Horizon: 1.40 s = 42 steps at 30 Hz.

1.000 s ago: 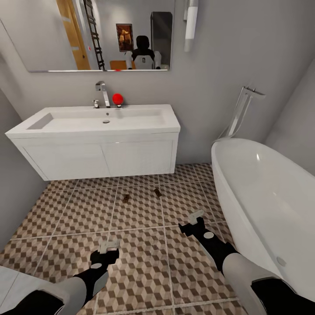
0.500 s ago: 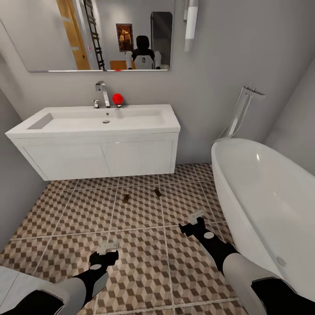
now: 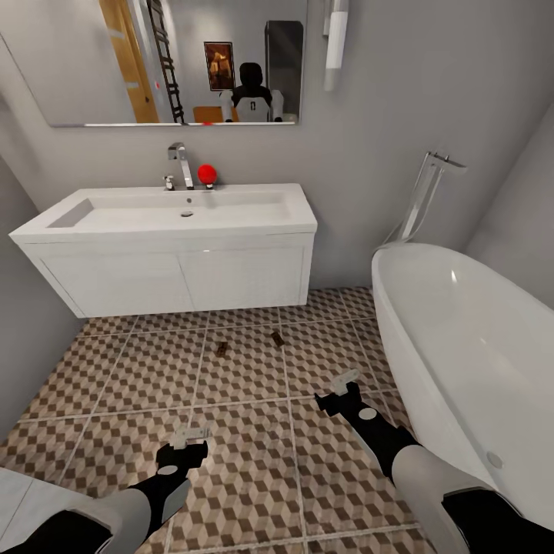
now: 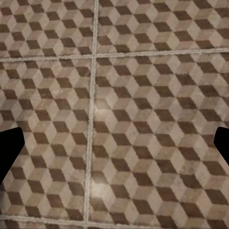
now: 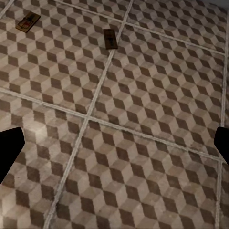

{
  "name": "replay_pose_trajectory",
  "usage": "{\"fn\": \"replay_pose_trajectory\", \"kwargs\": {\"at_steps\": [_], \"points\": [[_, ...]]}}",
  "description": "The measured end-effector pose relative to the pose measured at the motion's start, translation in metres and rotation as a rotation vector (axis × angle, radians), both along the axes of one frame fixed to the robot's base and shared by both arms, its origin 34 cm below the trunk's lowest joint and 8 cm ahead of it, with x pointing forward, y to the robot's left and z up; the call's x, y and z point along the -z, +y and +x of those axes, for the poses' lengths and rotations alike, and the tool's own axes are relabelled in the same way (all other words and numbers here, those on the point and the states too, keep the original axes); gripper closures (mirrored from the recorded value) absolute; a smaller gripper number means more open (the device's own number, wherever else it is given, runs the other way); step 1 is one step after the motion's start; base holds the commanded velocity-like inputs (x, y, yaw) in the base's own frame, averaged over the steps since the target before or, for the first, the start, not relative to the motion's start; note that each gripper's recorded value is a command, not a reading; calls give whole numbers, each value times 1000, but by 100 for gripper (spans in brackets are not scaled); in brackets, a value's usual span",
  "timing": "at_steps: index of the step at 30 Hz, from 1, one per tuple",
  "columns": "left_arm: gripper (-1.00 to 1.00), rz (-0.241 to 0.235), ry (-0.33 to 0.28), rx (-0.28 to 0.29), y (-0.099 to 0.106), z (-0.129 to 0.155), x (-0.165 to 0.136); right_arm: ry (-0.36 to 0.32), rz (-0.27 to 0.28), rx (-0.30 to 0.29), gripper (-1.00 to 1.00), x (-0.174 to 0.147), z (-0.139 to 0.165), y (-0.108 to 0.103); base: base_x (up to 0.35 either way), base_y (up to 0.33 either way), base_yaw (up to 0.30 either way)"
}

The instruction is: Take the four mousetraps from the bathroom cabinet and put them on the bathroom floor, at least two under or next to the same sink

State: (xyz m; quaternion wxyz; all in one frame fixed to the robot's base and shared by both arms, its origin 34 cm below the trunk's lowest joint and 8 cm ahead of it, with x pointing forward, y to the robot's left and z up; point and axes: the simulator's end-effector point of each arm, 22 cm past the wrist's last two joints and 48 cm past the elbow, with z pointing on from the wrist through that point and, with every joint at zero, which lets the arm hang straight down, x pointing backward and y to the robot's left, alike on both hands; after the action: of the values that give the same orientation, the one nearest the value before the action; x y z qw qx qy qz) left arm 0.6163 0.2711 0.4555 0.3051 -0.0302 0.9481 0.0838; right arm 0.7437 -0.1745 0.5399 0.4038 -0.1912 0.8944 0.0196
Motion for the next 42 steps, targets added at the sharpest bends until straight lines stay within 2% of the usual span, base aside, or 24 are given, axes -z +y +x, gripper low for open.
{"fn": "replay_pose_trajectory", "kwargs": {"at_steps": [6, 21, 42], "points": [[-100, 2, 0, 1, 1, 0, 0, 1, 0, 1, -100, 0, 0, 0, 0, 0, 0], [-100, 2, 1, 3, 0, 1, -27, 1, -1, 1, -100, -26, 2, -2, 0, 0, 0], [-100, 1, -27, 4, 0, 12, -76, -27, -2, 1, -100, -79, 10, -2, 0, 0, 0]]}}
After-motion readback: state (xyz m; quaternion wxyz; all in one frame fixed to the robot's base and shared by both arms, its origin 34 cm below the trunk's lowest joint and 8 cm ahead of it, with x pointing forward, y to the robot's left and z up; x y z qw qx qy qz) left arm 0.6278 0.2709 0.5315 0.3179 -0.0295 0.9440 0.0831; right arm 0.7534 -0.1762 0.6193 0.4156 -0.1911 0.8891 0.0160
